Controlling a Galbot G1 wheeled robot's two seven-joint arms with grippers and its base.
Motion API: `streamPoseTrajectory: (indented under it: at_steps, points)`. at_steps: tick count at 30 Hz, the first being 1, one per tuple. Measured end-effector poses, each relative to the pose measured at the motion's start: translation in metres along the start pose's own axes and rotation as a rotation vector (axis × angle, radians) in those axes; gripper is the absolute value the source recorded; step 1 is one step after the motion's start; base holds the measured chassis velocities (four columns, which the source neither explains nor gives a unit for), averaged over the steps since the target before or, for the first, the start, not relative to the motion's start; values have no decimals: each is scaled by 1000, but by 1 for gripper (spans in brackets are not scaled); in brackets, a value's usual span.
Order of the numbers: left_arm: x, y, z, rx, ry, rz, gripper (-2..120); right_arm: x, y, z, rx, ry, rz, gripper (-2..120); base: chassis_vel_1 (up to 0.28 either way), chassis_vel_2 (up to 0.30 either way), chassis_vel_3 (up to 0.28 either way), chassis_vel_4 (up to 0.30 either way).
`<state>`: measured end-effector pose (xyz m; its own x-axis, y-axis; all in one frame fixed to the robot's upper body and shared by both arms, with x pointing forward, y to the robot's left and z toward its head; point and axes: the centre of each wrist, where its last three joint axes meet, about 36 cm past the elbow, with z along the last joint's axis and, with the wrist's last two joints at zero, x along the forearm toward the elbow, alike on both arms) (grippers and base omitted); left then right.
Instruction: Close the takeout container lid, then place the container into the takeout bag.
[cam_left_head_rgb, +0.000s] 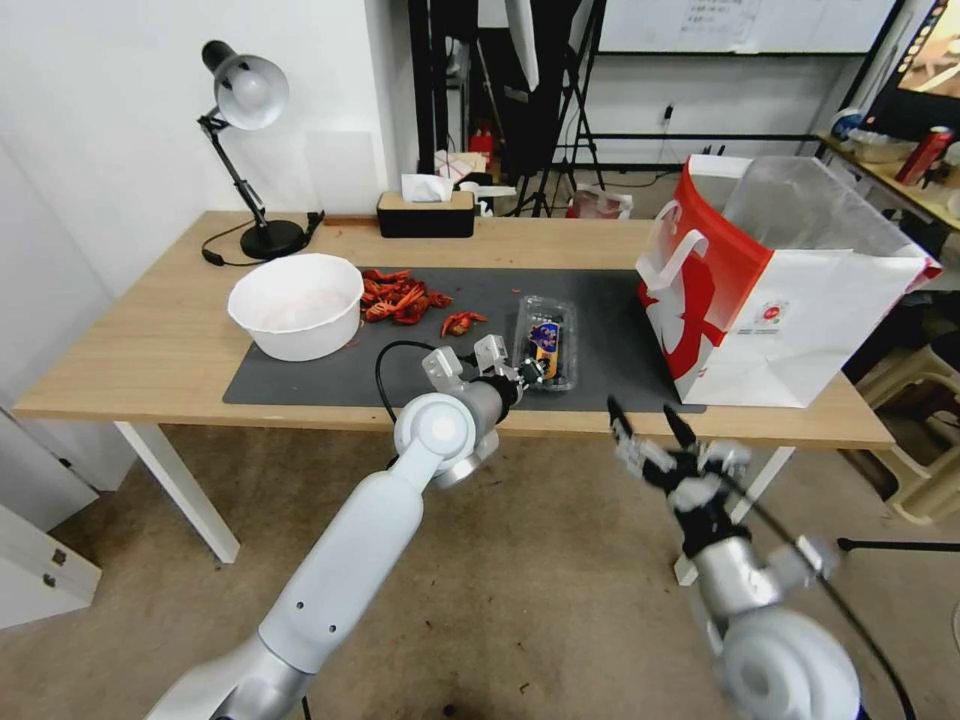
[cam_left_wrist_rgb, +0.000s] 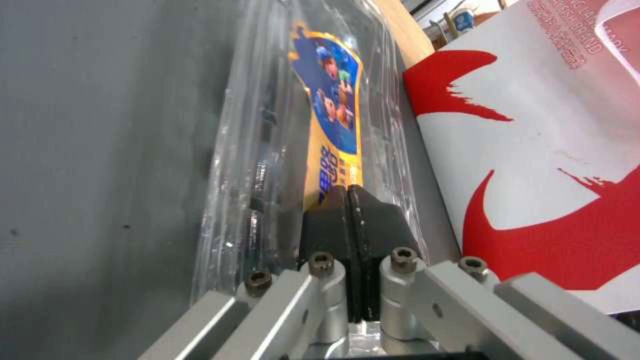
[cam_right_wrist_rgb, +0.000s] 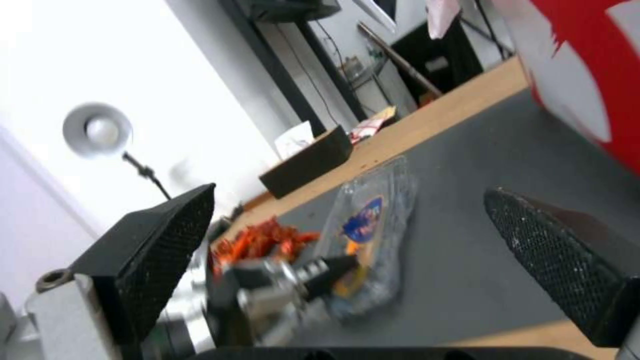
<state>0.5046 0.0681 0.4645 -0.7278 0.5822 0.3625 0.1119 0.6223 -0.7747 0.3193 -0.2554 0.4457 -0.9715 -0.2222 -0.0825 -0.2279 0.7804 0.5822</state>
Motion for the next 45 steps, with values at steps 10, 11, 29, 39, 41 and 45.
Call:
streamPoseTrajectory:
  at_steps: [10, 11, 29, 39, 41, 45]
  points:
    - [-4, -5, -2, -3, 2, -3, 0, -66, 3, -34, -176, 105, 71, 100, 0, 0, 0, 0]
    - [-4, -5, -2, -2, 2, -4, 0, -77, 4, -38, -183, 122, 80, 100, 0, 0, 0, 0]
    - [-3, -6, -4, 4, -4, -7, 0, -130, -3, -69, -162, 355, 140, 100, 0, 0, 0, 0]
    - [-4, -6, -6, 6, -4, -9, 0, -152, -11, -80, -143, 497, 100, 100, 0, 0, 0, 0]
    - [-4, -6, -6, 6, -4, -9, 0, -156, -14, -81, -141, 515, 91, 100, 0, 0, 0, 0]
    - [-4, -6, -6, 8, -4, -9, 0, -164, -20, -82, -138, 541, 77, 100, 0, 0, 0, 0]
